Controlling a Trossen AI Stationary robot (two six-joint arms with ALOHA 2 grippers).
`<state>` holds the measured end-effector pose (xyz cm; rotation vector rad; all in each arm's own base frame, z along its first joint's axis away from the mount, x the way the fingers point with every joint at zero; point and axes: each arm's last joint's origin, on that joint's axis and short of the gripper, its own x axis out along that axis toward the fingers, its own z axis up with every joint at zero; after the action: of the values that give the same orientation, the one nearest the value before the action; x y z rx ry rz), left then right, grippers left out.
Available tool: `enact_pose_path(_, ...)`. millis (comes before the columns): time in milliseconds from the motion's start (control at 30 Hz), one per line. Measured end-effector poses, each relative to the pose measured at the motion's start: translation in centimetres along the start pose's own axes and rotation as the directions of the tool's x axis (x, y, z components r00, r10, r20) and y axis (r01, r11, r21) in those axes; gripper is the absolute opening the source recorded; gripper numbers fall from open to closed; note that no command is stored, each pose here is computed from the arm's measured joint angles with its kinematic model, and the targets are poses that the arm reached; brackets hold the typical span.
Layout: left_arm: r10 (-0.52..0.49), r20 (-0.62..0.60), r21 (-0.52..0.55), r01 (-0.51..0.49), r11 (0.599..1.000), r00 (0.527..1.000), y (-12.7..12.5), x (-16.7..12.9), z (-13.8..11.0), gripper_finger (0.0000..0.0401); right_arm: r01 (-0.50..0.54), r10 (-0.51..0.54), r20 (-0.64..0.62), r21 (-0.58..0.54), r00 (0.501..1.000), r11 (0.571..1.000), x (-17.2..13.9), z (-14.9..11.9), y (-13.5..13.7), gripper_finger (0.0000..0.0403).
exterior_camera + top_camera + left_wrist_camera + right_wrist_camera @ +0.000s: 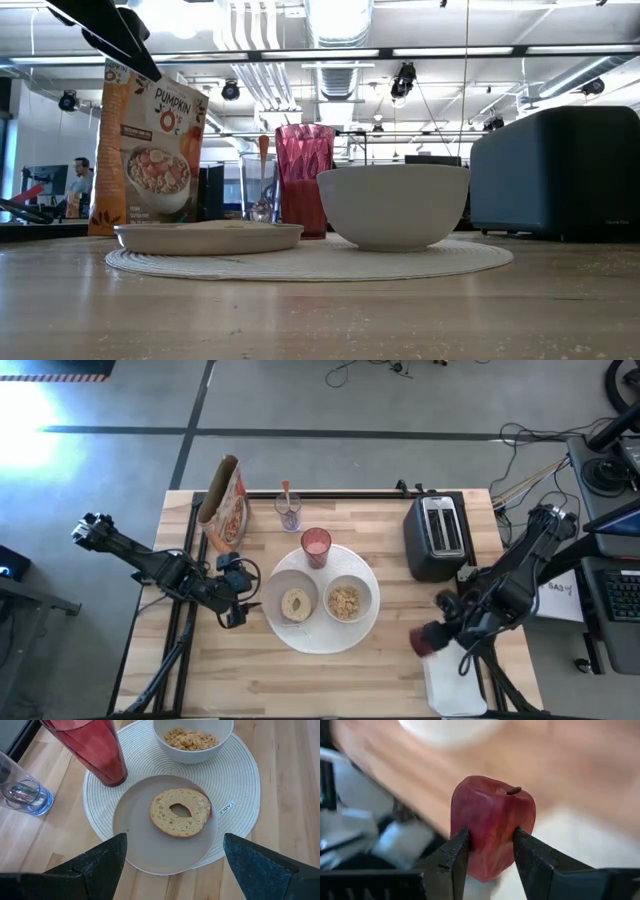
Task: Arrange a breakfast setting
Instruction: Put the red apple on the white table mat
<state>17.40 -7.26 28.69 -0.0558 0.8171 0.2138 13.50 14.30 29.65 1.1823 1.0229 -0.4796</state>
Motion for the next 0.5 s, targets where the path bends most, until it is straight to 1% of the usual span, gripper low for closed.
enact_pose_path(100, 0.000, 0.000, 0.006, 0.000, 1.000, 1.000, 0.0, 0.0, 0.0, 0.0314, -0.013, 0.041, 0.194, -0.142, 0.980, 0.990, 0.7, 0.3, 0.3, 0.0132)
enact_pose_path(167, 0.000, 0.000, 0.006, 0.000, 1.000, 1.000, 0.0, 0.0, 0.0, 0.0314, 0.015, 0.069, 0.334, -0.242, 0.940, 0.970, 1.3, 0.5, 0.4, 0.0132)
enact_pose_path(200, 0.000, 0.000, 0.006, 0.000, 1.000, 1.000, 0.0, 0.0, 0.0, 0.0314, 0.038, 0.085, 0.404, -0.288, 0.911, 0.957, 1.6, 0.6, 0.5, 0.0132)
enact_pose_path(267, 0.000, 0.001, 0.005, 0.000, 1.000, 1.000, 0.0, 0.0, 0.0, 0.0314, 0.102, 0.105, 0.528, -0.348, 0.843, 0.932, 2.3, 1.0, 0.8, 0.0132)
enact_pose_path(333, -0.002, 0.012, 0.001, 0.002, 1.000, 1.000, 0.0, 0.0, 0.1, 0.0314, 0.167, 0.118, 0.639, -0.367, 0.760, 0.915, 3.1, 1.5, 1.2, 0.0132)
enact_pose_path(433, 0.020, 0.059, -0.013, -0.020, 1.000, 0.998, -0.1, 0.0, 0.5, 0.0314, 0.265, 0.120, 0.785, -0.344, 0.608, 0.901, 4.6, 2.5, 1.8, 0.0132)
enact_pose_path(500, 0.046, 0.097, -0.025, -0.044, 0.999, 0.994, -0.1, 0.0, 0.7, 0.0314, 0.342, 0.102, 0.845, -0.319, 0.526, 0.884, 5.8, 3.2, 2.1, 0.0132)
